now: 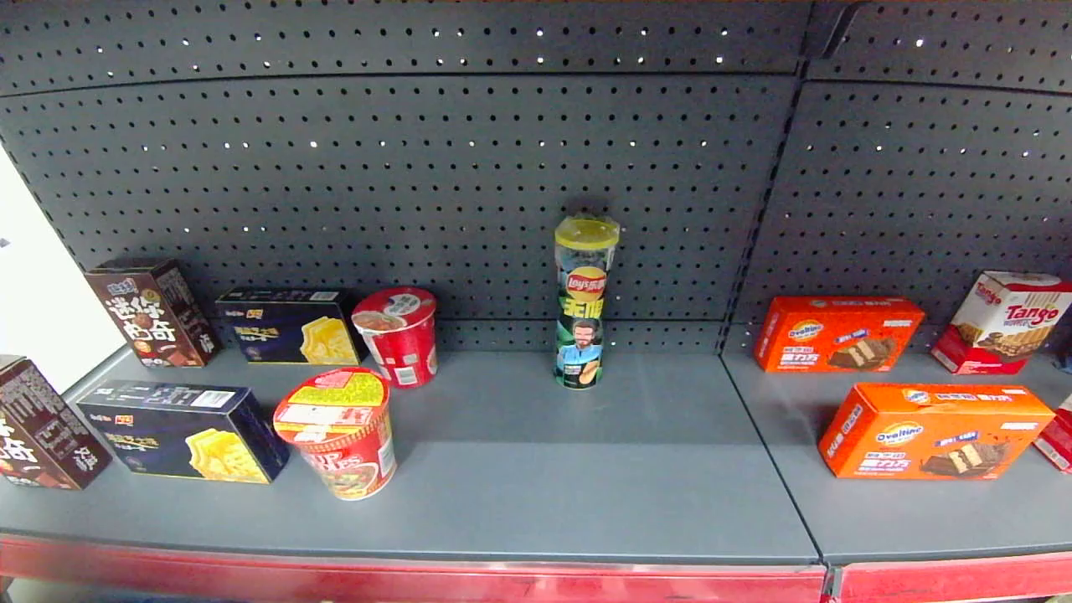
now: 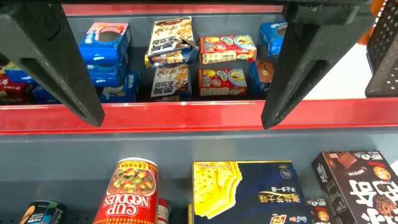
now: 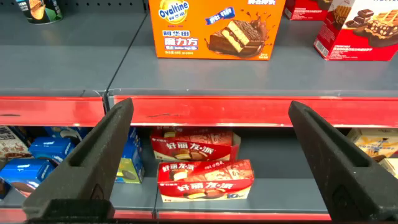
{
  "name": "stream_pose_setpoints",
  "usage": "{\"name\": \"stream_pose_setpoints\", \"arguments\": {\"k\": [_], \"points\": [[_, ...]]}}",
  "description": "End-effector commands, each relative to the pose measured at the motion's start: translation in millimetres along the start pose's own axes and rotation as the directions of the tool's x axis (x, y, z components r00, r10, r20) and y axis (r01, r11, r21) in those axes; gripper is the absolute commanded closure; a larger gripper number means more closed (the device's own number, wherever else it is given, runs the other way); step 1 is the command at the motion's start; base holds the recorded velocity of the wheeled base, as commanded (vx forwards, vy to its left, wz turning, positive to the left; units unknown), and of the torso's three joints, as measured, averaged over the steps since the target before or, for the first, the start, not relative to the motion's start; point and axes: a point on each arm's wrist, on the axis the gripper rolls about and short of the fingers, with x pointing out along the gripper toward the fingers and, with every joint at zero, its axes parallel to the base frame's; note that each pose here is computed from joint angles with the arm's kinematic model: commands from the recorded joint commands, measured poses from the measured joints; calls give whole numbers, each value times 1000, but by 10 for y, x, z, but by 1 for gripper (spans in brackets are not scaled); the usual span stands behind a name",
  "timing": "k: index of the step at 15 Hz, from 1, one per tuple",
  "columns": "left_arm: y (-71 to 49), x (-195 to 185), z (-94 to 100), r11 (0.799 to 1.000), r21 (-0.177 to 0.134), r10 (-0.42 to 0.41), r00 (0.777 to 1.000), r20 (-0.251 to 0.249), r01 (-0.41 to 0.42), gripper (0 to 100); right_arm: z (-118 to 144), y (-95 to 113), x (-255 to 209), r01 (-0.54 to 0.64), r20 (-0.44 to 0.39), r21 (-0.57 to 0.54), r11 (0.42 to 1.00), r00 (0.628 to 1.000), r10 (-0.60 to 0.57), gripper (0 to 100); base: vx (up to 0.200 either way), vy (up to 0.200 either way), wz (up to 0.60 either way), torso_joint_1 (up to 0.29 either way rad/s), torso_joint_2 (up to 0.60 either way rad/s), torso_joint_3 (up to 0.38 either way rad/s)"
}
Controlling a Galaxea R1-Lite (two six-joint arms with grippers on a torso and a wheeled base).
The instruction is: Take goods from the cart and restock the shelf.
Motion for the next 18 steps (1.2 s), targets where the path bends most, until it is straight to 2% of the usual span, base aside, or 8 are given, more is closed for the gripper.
{"name": "stream_pose_setpoints", "arguments": {"k": [1,2,18], "points": [[0,1,1,1000,0,0,1000,-1,0,0,0,0,0,0,1,-1,1000,1000,0,0,0,0,0,0,0,0],[0,1,1,1000,0,0,1000,-1,0,0,0,0,0,0,1,-2,1000,1000,0,0,0,0,0,0,0,0],[0,1,1,1000,1,-1,1000,-1,1,0,2,0,0,2,2,-5,1000,1000,-2,0,0,0,600,2,2,3]]}}
